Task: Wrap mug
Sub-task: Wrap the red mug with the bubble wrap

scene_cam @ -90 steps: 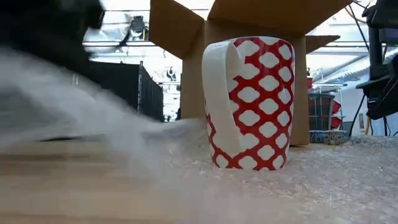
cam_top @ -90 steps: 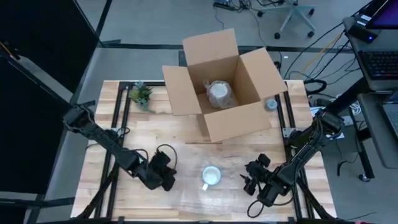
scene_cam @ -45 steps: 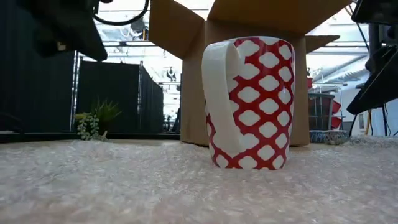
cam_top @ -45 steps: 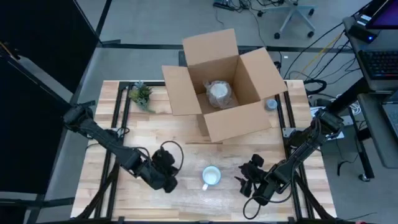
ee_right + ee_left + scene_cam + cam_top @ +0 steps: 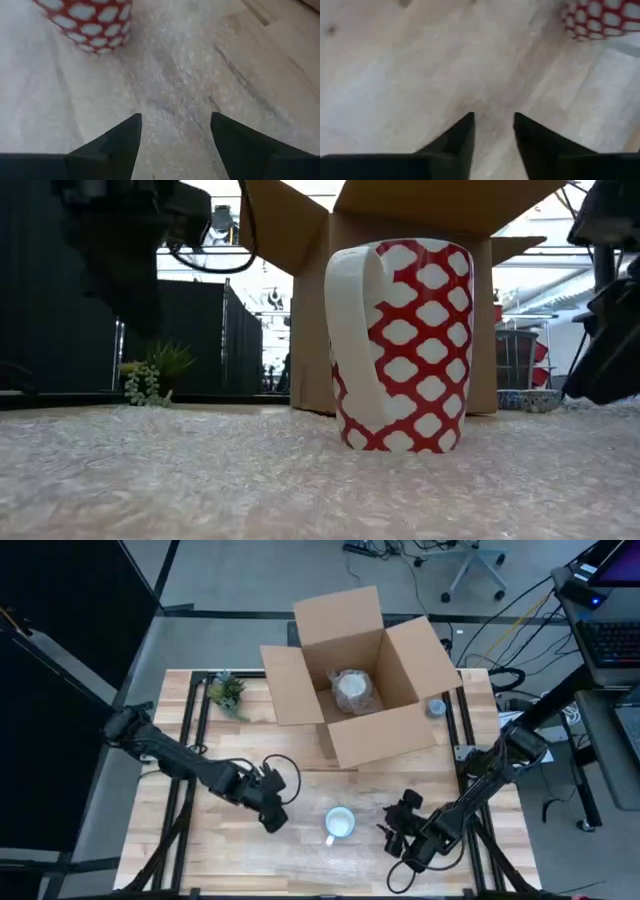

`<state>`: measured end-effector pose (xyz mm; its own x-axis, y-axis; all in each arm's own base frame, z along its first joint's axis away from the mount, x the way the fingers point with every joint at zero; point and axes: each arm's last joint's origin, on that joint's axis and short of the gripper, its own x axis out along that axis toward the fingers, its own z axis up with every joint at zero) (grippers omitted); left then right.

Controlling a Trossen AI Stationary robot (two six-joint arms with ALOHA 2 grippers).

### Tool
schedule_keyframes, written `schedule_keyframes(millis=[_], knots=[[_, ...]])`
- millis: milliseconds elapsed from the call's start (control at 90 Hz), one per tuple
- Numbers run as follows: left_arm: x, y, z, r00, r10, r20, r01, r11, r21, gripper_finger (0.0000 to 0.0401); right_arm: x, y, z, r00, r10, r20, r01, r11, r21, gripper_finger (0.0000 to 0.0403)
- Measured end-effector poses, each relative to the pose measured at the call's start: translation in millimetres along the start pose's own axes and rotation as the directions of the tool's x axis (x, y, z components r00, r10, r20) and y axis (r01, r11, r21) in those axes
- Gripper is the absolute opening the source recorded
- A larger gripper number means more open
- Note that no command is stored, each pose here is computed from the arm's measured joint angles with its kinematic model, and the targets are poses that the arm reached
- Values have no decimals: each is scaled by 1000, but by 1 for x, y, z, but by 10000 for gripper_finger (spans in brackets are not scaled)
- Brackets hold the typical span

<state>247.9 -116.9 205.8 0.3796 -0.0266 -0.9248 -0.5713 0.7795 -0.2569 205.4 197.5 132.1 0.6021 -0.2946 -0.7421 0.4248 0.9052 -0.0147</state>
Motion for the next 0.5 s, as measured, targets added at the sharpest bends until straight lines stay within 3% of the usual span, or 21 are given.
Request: schedule_keyframes(millis=[122, 244, 500], knots=[[-6, 5, -31, 992, 125, -27, -127, 987, -99, 217, 1, 0, -1, 1000, 5, -19, -5, 999, -42, 224], [-2, 10, -59, 983, 181, -37, -184, 960, -209, 253, 1, 0, -1, 1000, 5, -20, -7, 998, -69, 224], [20, 15, -80, 998, 57, -18, -59, 944, -326, 269, 1, 1, -1, 1000, 10, -18, -11, 998, -66, 224]])
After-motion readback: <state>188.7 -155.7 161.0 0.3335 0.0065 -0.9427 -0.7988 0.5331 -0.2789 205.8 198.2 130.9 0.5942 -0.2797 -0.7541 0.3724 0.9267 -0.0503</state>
